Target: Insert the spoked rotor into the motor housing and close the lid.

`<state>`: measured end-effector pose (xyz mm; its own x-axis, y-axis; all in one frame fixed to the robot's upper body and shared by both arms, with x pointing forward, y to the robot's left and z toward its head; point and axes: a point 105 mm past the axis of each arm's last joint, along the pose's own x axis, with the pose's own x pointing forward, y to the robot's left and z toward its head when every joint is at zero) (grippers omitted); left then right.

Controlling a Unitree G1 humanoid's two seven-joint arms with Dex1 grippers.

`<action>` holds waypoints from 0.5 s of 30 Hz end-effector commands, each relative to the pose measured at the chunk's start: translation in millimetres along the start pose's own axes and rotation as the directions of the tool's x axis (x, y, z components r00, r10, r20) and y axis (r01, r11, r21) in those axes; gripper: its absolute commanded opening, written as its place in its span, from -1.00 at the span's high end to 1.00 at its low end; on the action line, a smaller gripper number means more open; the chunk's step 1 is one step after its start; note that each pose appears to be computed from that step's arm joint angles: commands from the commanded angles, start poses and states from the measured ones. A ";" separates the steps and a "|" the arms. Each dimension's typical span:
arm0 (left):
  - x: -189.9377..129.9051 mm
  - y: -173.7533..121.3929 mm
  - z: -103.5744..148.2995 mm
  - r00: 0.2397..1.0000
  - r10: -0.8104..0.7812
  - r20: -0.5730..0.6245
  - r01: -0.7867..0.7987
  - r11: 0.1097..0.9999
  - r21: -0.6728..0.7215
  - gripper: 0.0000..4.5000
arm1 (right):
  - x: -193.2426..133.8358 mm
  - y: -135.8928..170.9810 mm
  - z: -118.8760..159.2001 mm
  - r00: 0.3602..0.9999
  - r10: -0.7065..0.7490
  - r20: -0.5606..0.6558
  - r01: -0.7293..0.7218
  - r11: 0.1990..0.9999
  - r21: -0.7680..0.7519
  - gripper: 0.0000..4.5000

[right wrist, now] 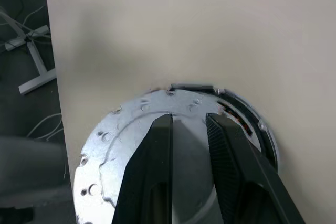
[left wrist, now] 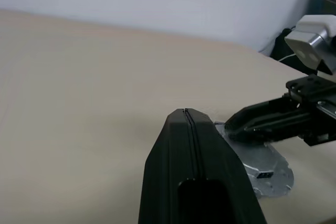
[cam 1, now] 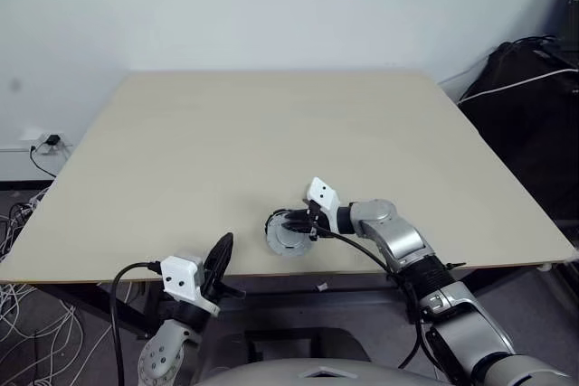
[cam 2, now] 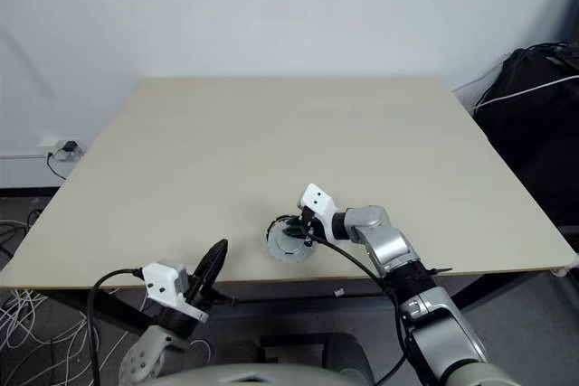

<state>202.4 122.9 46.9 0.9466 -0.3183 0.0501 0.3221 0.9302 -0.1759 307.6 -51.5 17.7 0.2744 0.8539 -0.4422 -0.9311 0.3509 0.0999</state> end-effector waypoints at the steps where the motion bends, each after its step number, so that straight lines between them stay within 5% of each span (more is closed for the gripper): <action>1: 4.2 -0.1 13.4 0.999 -0.009 0.049 0.008 1.000 0.010 1.00 | -5.0 -9.2 23.3 0.996 -0.037 0.079 0.040 0.999 -0.032 0.35; 11: -7.5 -1.6 -8.4 1.000 -0.012 0.025 0.012 1.000 0.002 1.00 | -7.4 -5.8 21.2 0.998 -0.009 0.065 0.012 0.999 -0.046 -0.99; 15: -14.2 -7.1 -12.3 1.000 -0.013 0.025 0.013 1.000 0.000 1.00 | -10.2 0.4 17.1 0.998 0.032 0.049 -0.027 0.996 -0.089 -0.99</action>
<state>184.8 122.1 24.8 0.9472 -0.3201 0.0206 0.3179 0.9284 -0.1926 308.5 -59.0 22.2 0.2705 0.8589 -0.4349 -0.9372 0.3382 0.0852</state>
